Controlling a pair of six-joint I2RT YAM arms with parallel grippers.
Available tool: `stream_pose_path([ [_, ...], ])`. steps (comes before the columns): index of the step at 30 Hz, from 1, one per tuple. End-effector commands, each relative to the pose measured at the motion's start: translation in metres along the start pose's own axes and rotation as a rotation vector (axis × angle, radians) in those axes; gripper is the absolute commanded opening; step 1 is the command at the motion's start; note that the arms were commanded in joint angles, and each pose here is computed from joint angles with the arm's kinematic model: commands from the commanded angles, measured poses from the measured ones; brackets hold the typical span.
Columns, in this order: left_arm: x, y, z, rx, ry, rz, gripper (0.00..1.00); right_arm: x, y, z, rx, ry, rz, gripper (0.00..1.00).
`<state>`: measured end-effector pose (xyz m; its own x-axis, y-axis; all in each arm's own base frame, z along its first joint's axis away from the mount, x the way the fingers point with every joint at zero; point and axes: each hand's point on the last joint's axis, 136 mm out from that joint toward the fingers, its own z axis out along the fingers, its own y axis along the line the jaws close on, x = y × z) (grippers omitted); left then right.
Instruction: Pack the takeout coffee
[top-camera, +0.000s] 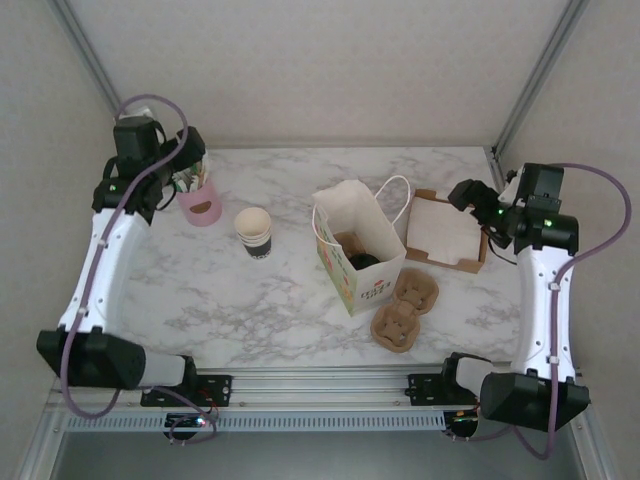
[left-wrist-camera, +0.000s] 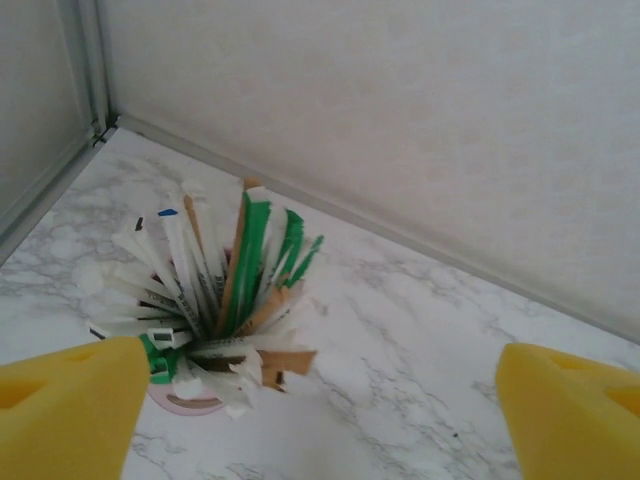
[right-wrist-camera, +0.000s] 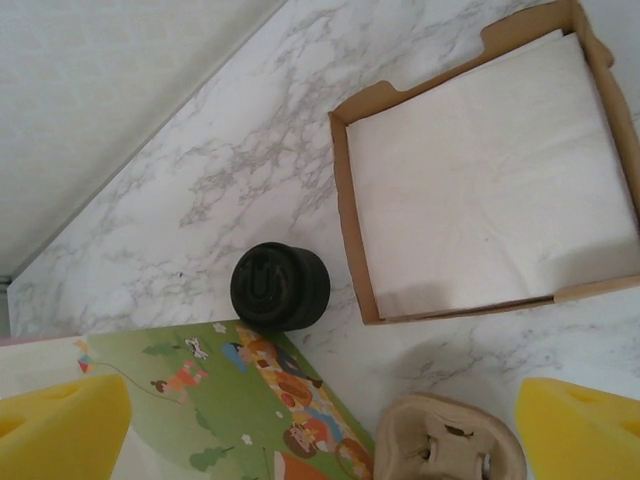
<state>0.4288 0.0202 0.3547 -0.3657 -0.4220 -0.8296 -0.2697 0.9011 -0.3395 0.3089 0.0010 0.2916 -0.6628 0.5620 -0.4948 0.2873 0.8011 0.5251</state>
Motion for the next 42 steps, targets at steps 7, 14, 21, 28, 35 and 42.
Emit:
stream_pose_path([
  [7, 0.01, 0.016, 0.071, -0.084, 0.158, 0.017, 0.68, 0.001, -0.001, 0.041, -0.074, 0.053, -0.055, 0.98],
  [14, 0.011, 0.036, 0.114, -0.172, 0.223, 0.029, 0.45, 0.008, -0.001, 0.061, -0.116, 0.113, -0.069, 0.88],
  [21, 0.019, 0.047, 0.143, -0.232, 0.295, 0.056, 0.31, 0.008, -0.001, 0.071, -0.124, 0.141, -0.062, 0.83],
  [28, 0.028, 0.042, 0.161, -0.204, 0.336, 0.053, 0.31, 0.008, -0.001, 0.076, -0.13, 0.158, -0.06, 0.82],
  [35, 0.031, 0.042, 0.166, -0.197, 0.344, 0.056, 0.3, 0.009, 0.001, 0.077, -0.135, 0.167, -0.059, 0.82],
  [42, 0.029, 0.039, 0.168, -0.184, 0.34, 0.057, 0.24, 0.009, 0.002, 0.076, -0.138, 0.166, -0.06, 0.82],
])
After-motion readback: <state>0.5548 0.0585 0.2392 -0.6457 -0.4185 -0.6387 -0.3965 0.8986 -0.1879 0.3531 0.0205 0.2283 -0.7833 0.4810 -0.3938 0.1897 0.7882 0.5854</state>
